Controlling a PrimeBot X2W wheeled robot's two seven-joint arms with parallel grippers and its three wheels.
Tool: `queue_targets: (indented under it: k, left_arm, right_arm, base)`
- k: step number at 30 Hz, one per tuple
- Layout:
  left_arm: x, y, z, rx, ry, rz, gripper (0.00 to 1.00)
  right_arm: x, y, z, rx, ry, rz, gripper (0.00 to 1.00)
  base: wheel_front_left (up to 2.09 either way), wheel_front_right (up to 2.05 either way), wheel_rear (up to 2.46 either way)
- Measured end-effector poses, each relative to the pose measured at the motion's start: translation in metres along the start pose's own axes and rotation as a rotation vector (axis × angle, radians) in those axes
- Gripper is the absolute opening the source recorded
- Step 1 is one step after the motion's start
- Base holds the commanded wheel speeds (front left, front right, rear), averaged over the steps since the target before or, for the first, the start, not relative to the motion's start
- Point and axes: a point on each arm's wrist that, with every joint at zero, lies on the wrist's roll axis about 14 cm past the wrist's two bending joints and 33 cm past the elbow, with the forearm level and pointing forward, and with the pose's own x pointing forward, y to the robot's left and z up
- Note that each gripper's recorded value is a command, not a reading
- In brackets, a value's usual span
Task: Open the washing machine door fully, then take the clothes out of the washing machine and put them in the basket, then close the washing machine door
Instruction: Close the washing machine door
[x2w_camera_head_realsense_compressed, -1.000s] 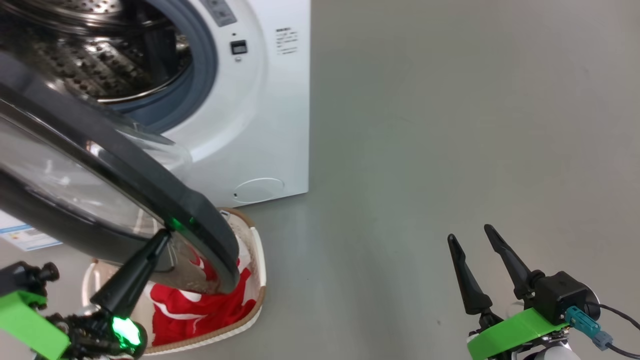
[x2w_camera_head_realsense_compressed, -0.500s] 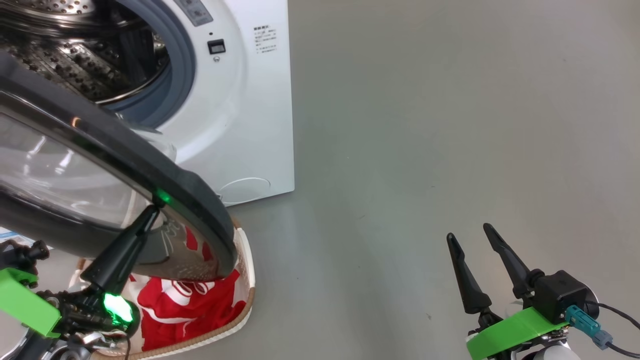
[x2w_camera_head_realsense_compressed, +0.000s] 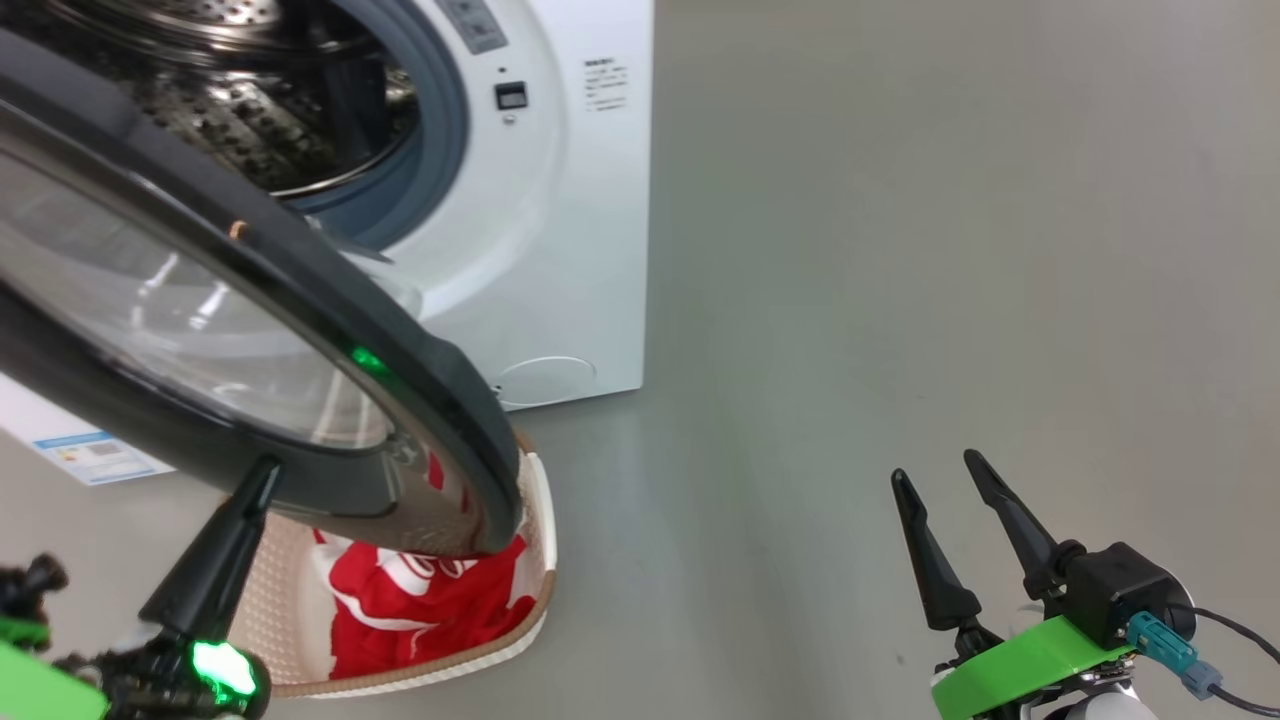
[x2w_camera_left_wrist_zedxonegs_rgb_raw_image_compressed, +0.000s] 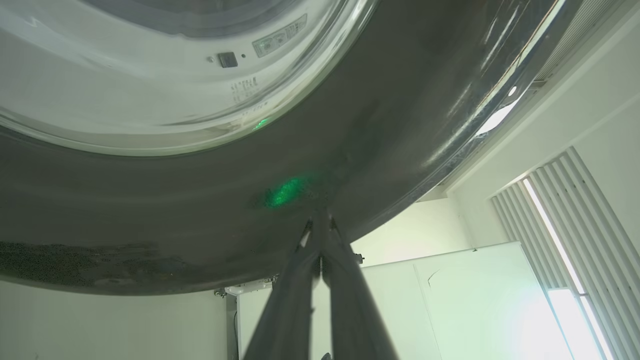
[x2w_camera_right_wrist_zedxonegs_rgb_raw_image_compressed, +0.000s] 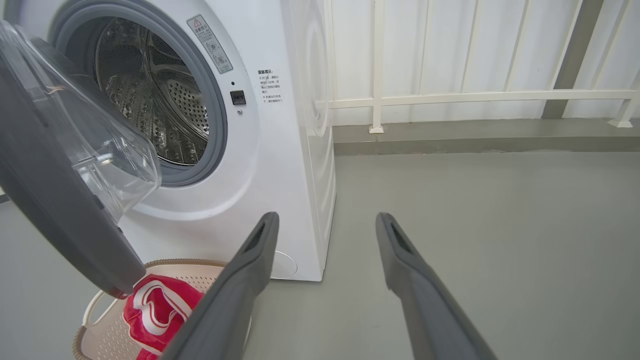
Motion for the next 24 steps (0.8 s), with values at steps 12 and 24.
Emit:
queue_targets:
  k: [12,24]
  left_arm:
    - [-0.047,-0.026,0.03,0.127,-0.29,-0.017,1.0]
    - [-0.084,-0.068,0.046,0.496,-0.574,-0.001,1.0]
  right_arm:
    - [0.006,0.018,0.002,0.006,-0.01,0.056,1.0]
    - [-0.003,0.018,0.003,0.004,-0.014,0.06,1.0]
  base:
    - [0.0,0.0,0.0]
    - [0.0,0.0,0.0]
